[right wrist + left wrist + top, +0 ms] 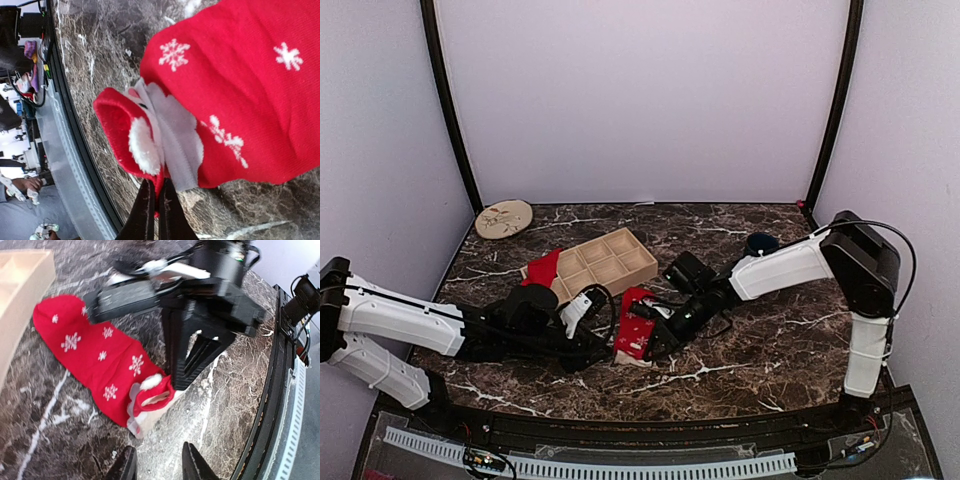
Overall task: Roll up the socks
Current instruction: Roll the sock at the center of the board.
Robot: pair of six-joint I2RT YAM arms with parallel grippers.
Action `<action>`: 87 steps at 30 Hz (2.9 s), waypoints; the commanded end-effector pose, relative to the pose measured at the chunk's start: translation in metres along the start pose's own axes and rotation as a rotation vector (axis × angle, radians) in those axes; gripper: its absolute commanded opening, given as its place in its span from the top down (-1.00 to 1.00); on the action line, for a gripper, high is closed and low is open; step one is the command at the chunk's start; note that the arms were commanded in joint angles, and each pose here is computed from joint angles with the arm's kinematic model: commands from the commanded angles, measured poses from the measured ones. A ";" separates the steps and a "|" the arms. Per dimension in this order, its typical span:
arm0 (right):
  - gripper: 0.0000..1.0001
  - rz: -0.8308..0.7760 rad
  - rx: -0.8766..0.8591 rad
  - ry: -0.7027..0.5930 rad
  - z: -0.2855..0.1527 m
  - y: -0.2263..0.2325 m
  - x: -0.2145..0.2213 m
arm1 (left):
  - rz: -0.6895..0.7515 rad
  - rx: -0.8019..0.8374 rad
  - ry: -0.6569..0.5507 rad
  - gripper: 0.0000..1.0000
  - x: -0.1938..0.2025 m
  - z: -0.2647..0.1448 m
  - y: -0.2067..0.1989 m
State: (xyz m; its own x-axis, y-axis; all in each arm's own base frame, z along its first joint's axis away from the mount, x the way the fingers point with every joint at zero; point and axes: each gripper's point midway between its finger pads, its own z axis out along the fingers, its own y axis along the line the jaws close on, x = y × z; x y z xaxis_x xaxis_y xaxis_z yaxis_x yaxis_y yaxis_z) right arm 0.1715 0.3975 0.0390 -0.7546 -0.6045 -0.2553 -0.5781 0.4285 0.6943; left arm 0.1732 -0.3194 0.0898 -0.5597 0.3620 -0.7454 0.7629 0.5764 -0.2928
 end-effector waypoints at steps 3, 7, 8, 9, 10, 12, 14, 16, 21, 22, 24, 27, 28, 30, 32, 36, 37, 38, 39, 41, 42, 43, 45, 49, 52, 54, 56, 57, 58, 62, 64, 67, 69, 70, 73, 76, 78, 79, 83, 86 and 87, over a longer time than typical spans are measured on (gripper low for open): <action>1.00 0.030 -0.074 0.045 -0.004 0.011 -0.011 | 0.254 -0.025 -0.099 0.33 -0.017 -0.003 -0.014; 1.00 0.036 -0.084 0.059 -0.003 0.013 -0.014 | 0.421 0.004 -0.094 0.28 -0.011 0.003 -0.033; 1.00 0.037 -0.083 0.063 -0.003 0.013 -0.015 | 0.450 0.007 -0.085 0.27 -0.008 0.005 -0.035; 1.00 0.041 -0.082 0.069 -0.003 0.012 -0.015 | 0.476 0.004 -0.076 0.27 -0.005 0.007 -0.036; 1.00 0.042 -0.084 0.073 -0.003 0.012 -0.015 | 0.502 0.004 -0.070 0.26 -0.003 0.008 -0.037; 1.00 0.046 -0.088 0.084 -0.002 0.012 -0.015 | 0.551 0.011 -0.061 0.24 0.002 0.010 -0.040; 1.00 0.053 -0.090 0.095 -0.002 0.011 -0.014 | 0.603 0.016 -0.056 0.23 0.005 0.012 -0.042; 1.00 0.055 -0.087 0.102 -0.001 0.010 -0.013 | 0.638 0.007 -0.041 0.23 0.007 0.016 -0.040; 1.00 0.068 -0.088 0.115 0.000 0.007 -0.007 | 0.702 -0.011 -0.013 0.22 0.011 0.025 -0.036; 1.00 0.069 -0.089 0.115 0.000 0.006 -0.007 | 0.711 -0.013 0.003 0.22 0.014 0.027 -0.035; 1.00 0.073 -0.096 0.114 0.000 0.006 -0.008 | 0.727 -0.030 0.030 0.22 0.017 0.032 -0.031; 1.00 0.073 -0.104 0.118 0.000 0.007 -0.008 | 0.749 -0.084 0.018 0.23 0.014 0.033 -0.022; 1.00 0.073 -0.105 0.120 0.000 0.007 -0.009 | 0.757 -0.091 0.006 0.22 0.013 0.033 -0.021; 1.00 0.077 -0.110 0.125 0.000 0.007 -0.008 | 0.773 -0.102 0.001 0.21 0.011 0.035 -0.020; 1.00 0.077 -0.114 0.131 0.000 0.006 -0.008 | 0.797 -0.115 0.016 0.21 0.013 0.039 -0.017; 1.00 0.080 -0.126 0.139 0.001 0.006 -0.008 | 0.826 -0.132 0.014 0.19 0.011 0.042 -0.015; 1.00 0.080 -0.127 0.140 0.001 0.007 -0.008 | 0.834 -0.128 0.021 0.19 0.012 0.043 -0.015; 1.00 0.081 -0.129 0.140 0.001 0.007 -0.009 | 0.839 -0.126 0.031 0.18 0.014 0.045 -0.015; 1.00 0.080 -0.130 0.141 0.001 0.007 -0.009 | 0.844 -0.123 0.039 0.18 0.016 0.047 -0.015; 1.00 0.080 -0.134 0.144 0.001 0.007 -0.010 | 0.849 -0.130 0.044 0.18 0.018 0.049 -0.013; 1.00 0.079 -0.137 0.145 0.000 0.007 -0.011 | 0.852 -0.141 0.041 0.17 0.017 0.049 -0.011; 1.00 0.078 -0.138 0.148 0.000 0.007 -0.011 | 0.856 -0.149 0.040 0.17 0.016 0.049 -0.010; 1.00 0.075 -0.140 0.153 0.000 0.008 -0.012 | 0.867 -0.155 0.046 0.16 0.017 0.051 -0.008; 1.00 0.079 -0.141 0.162 -0.001 0.006 -0.012 | 0.888 -0.180 0.058 0.14 0.016 0.055 -0.004; 1.00 0.079 -0.144 0.167 0.000 0.006 -0.012 | 0.901 -0.184 0.070 0.15 0.016 0.058 -0.003; 1.00 0.078 -0.144 0.168 0.000 0.006 -0.013 | 0.903 -0.192 0.094 0.18 0.019 0.061 0.001; 1.00 0.077 -0.144 0.171 0.000 0.006 -0.012 | 0.889 -0.195 0.119 0.25 0.021 0.063 0.005; 1.00 0.077 -0.145 0.172 0.001 0.005 -0.012 | 0.881 -0.194 0.130 0.32 0.021 0.065 0.007; 1.00 0.078 -0.144 0.171 0.000 0.005 -0.012 | 0.876 -0.195 0.141 0.43 0.022 0.066 0.009; 1.00 0.080 -0.147 0.171 -0.001 0.004 -0.012 | 0.855 -0.204 0.178 0.64 0.024 0.069 0.014; 1.00 0.084 -0.147 0.171 -0.002 0.003 -0.012 | 0.845 -0.198 0.194 0.69 0.027 0.070 0.015; 1.00 0.084 -0.149 0.165 -0.003 0.002 -0.014 | 0.821 -0.184 0.217 0.82 0.032 0.071 0.014; 1.00 0.085 -0.148 0.162 -0.004 0.001 -0.014 | 0.802 -0.163 0.245 0.93 0.037 0.071 0.013; 1.00 0.084 -0.146 0.160 -0.005 0.000 -0.015 | 0.787 -0.152 0.267 0.98 0.040 0.071 0.012; 0.98 0.084 -0.126 0.158 -0.005 -0.004 -0.015 | 0.740 -0.116 0.292 1.00 0.041 0.069 0.006; 0.82 0.074 -0.109 0.150 -0.006 -0.006 -0.017 | 0.672 -0.099 0.310 1.00 0.038 0.065 0.004; 0.70 0.068 -0.104 0.141 -0.007 -0.007 -0.018 | 0.626 -0.076 0.326 1.00 0.037 0.062 0.001; 0.64 0.066 -0.102 0.134 -0.007 -0.007 -0.020 | 0.599 -0.059 0.335 1.00 0.036 0.062 0.000; 0.35 0.063 -0.099 0.106 -0.008 -0.006 -0.023 | 0.520 0.006 0.380 1.00 0.037 0.058 -0.006; 0.29 0.065 -0.101 0.083 -0.009 -0.006 -0.025 | 0.479 0.045 0.398 1.00 0.036 0.055 -0.010; 0.28 0.065 -0.098 0.077 -0.010 -0.005 -0.024 | 0.459 0.056 0.401 1.00 0.035 0.055 -0.010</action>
State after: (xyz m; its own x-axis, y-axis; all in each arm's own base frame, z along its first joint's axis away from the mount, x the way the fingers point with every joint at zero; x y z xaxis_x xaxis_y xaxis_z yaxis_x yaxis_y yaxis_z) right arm 0.1888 0.4022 0.0381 -0.7466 -0.6565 -0.1077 -0.4763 0.4144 0.7755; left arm 0.1789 -0.3582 0.0301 -0.1572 0.8183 -0.5529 0.9619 0.2537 0.1021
